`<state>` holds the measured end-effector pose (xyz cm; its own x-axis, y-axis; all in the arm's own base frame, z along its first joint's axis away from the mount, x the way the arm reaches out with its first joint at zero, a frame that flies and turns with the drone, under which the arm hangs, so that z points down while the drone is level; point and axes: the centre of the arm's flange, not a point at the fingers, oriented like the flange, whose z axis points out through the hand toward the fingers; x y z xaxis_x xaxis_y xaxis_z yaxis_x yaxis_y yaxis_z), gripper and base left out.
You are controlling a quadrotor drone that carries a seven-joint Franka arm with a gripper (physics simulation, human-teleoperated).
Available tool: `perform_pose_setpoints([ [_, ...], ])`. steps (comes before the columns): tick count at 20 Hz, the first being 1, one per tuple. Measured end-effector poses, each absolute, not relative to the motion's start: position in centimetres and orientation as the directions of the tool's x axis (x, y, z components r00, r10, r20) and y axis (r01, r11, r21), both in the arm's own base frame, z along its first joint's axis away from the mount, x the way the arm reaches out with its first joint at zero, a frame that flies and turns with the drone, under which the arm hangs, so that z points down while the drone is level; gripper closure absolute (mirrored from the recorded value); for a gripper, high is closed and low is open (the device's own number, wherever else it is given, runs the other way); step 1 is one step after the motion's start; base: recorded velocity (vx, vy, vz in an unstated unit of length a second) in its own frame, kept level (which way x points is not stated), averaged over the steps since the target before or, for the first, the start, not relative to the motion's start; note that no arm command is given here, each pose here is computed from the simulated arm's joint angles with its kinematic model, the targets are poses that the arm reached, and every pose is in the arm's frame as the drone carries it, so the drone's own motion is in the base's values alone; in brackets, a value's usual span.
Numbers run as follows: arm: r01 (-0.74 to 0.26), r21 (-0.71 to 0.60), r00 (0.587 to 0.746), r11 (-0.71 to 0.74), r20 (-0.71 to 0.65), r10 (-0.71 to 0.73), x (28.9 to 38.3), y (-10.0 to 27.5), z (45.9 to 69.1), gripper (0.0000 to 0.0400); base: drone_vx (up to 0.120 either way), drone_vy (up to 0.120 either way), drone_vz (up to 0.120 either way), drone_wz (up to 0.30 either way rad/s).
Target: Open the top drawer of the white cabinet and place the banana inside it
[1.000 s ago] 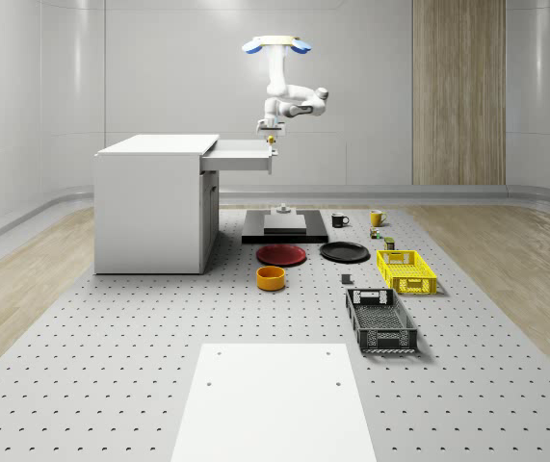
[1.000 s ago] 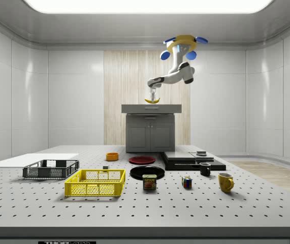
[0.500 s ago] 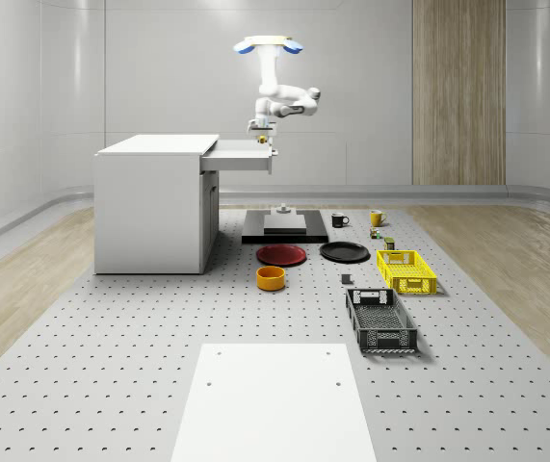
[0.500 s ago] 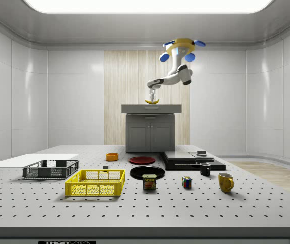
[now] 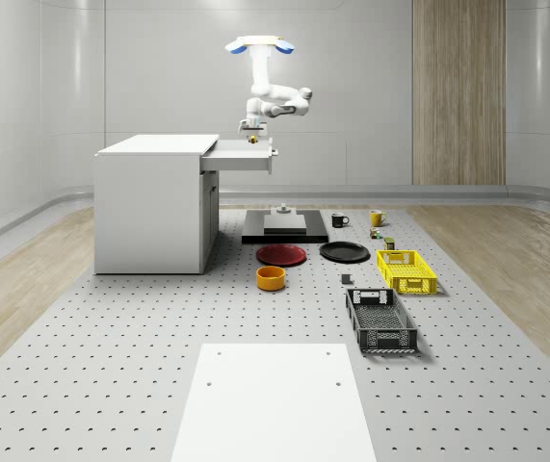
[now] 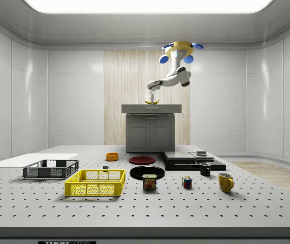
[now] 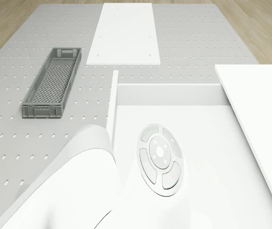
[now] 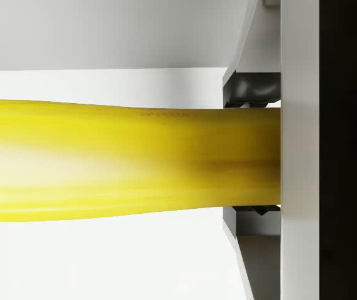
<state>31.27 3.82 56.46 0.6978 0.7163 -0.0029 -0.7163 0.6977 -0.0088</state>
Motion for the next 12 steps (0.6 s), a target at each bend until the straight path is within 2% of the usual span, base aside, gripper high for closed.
perform_pose_setpoints([
  [3,-0.716,-0.009,0.699,0.698,-0.003,0.716,31.27,3.8,56.6,0.0203,0.000,-0.093,0.000,0.000],
  [12,-0.715,-0.009,0.700,0.700,-0.003,0.715,31.26,3.8,59.9,0.0203,0.000,0.000,0.000,0.000],
])
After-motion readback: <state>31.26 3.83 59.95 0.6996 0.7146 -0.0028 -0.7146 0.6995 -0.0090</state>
